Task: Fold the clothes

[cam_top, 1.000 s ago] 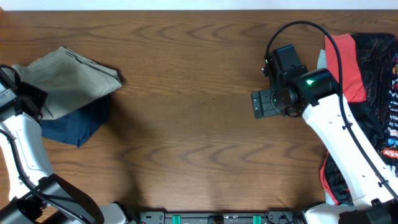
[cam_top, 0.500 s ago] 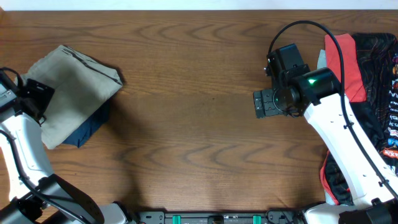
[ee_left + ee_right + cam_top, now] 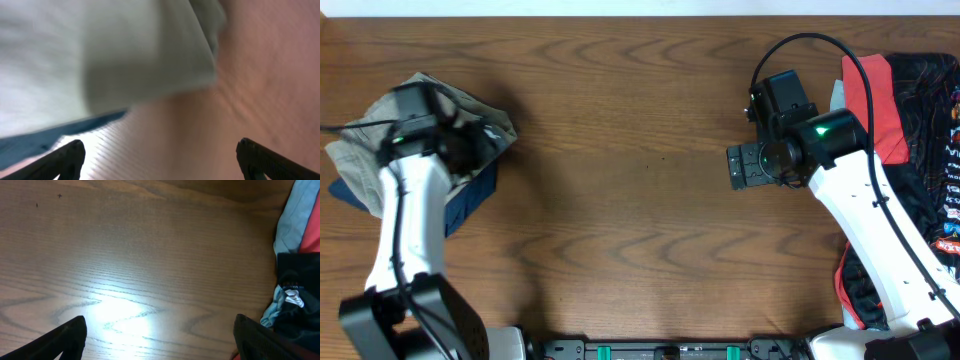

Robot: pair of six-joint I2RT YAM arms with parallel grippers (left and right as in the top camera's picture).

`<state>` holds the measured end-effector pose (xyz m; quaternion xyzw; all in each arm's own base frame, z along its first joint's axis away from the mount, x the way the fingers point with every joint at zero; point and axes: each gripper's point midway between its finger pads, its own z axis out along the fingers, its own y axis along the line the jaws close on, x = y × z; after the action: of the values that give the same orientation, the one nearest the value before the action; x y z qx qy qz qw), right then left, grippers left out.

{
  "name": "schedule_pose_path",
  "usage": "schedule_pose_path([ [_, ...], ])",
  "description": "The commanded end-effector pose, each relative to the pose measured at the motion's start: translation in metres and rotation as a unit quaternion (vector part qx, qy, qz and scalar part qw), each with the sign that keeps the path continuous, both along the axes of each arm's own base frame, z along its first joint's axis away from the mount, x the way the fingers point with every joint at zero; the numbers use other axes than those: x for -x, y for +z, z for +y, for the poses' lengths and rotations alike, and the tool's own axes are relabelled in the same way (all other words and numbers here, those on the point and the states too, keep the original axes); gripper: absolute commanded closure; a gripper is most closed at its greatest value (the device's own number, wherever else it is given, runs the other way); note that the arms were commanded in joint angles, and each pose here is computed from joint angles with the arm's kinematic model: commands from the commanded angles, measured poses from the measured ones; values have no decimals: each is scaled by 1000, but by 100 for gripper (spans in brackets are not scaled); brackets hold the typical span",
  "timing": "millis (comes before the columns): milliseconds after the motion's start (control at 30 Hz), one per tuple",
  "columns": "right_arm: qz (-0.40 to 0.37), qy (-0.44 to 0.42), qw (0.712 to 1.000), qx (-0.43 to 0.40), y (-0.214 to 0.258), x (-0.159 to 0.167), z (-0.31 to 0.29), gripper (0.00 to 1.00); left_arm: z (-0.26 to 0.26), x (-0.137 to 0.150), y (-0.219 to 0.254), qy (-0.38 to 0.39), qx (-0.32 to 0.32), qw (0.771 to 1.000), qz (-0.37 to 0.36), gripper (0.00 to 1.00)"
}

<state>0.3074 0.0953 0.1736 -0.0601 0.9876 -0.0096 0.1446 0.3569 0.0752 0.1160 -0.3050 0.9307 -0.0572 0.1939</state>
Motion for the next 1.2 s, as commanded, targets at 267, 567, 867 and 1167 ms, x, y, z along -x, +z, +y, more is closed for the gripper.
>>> schedule_pose_path([
  [267, 2, 1, 1000, 2, 3, 5, -4, 8, -35, 9, -84, -122, 1, 984, 130, 2],
  [567, 6, 1, 1000, 3, 3, 6, -5, 8, 42, -9, -94, -38, -89, 990, 107, 2],
  [867, 5, 1, 1000, 3, 3, 6, -5, 8, 63, -16, -91, -6, -37, 997, 62, 2],
  [1167, 5, -34, 999, -28, 3, 5, 2, 1, -29, -42, -83, -149, 68, 986, 6, 2],
])
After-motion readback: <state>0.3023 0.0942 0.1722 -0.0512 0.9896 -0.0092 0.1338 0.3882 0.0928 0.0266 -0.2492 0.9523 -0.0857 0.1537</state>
